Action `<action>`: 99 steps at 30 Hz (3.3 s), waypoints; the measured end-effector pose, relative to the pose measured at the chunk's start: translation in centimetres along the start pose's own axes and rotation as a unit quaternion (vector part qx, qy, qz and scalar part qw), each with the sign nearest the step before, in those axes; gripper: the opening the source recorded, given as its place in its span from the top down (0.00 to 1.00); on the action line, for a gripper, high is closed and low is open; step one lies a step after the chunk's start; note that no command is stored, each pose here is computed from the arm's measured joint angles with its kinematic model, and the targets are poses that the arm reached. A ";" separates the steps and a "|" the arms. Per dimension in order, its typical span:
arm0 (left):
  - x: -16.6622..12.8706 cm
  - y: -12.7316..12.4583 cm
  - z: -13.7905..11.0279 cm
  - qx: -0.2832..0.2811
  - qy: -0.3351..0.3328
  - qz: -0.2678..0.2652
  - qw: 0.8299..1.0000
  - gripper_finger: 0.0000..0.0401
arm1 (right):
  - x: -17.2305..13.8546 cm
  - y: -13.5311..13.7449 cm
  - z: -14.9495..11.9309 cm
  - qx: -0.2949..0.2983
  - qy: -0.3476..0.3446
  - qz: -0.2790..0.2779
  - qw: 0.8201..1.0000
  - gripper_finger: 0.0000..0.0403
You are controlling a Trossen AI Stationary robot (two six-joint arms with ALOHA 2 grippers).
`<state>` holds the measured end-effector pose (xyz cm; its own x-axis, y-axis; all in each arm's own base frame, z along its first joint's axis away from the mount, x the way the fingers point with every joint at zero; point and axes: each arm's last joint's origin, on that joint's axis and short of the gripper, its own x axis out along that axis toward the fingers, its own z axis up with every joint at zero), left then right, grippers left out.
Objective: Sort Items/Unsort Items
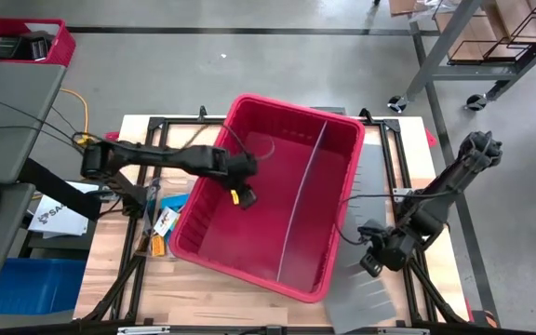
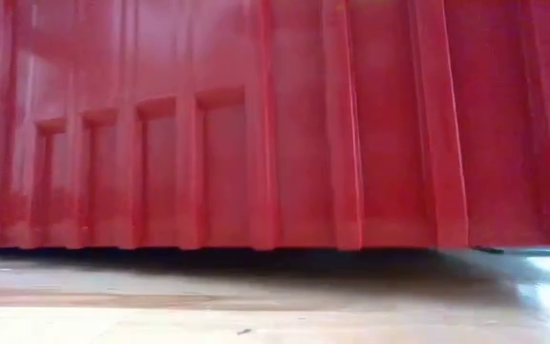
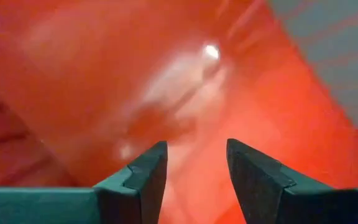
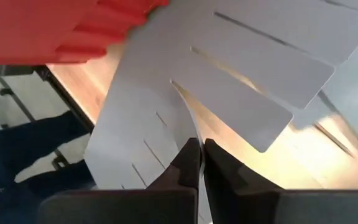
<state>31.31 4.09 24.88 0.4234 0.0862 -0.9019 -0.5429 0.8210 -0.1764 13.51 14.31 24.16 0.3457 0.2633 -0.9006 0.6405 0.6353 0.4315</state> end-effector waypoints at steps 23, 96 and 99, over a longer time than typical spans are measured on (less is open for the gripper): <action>-16.2 3.0 4.4 0.036 -0.452 -0.243 0.857 0.59 | -15.8 1.8 1.4 -0.033 -0.048 -0.035 0.998 0.99; 11.7 -6.7 -9.8 0.065 0.098 -0.241 0.963 1.00 | 17.4 8.2 -12.6 0.071 0.136 0.117 0.981 0.43; 11.7 -6.6 -9.7 0.063 0.097 -0.240 0.964 1.00 | 17.7 9.0 -11.7 0.050 0.134 0.121 0.982 0.43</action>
<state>32.79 -5.79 11.67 0.4531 -0.4184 -0.7872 -0.2201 0.8032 -0.5536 17.38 33.15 11.47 0.3112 0.5887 -0.7461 0.6302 0.4598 0.6256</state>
